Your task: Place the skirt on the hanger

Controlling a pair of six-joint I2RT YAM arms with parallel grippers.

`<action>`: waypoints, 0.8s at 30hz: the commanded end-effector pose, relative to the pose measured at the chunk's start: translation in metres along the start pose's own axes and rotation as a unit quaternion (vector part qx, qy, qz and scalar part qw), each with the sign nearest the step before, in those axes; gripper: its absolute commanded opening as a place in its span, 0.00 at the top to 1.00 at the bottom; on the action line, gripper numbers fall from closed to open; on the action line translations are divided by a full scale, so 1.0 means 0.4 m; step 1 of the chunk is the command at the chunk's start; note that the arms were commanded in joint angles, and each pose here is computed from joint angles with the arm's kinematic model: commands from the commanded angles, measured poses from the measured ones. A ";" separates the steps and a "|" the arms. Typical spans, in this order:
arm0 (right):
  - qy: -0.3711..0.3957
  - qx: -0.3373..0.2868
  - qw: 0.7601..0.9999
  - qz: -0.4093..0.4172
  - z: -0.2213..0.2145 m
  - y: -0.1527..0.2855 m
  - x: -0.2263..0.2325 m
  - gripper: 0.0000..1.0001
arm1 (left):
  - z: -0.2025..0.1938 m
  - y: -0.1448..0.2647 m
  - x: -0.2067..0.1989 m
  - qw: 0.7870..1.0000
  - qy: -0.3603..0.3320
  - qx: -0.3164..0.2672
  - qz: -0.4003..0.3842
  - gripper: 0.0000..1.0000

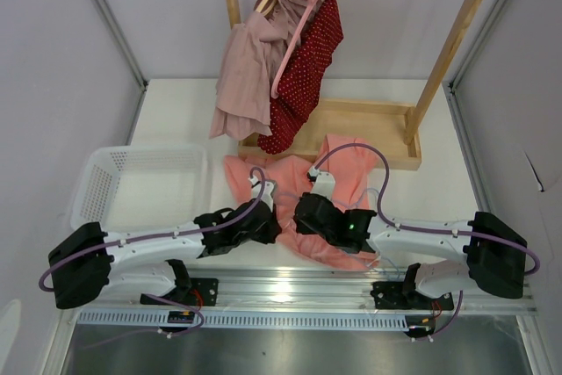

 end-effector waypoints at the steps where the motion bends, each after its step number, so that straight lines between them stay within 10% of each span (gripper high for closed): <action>1: -0.015 -0.032 0.999 0.022 0.035 0.014 0.027 1.00 | 0.019 0.007 -0.003 0.999 -0.016 -0.026 -0.019 0.86; 24: -0.006 -0.015 0.999 0.029 0.020 0.012 0.059 1.00 | 0.024 -0.015 -0.062 0.993 -0.081 -0.074 -0.051 0.64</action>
Point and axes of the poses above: each gripper's point midway between its finger pads, its own y axis back along the fingers, its own x axis along the line the jaws close on, z = x × y, the point moved 10 cm from there along y, back along the fingers, and after that the axes turned 5 degrees about y, right-handed, at the moved point
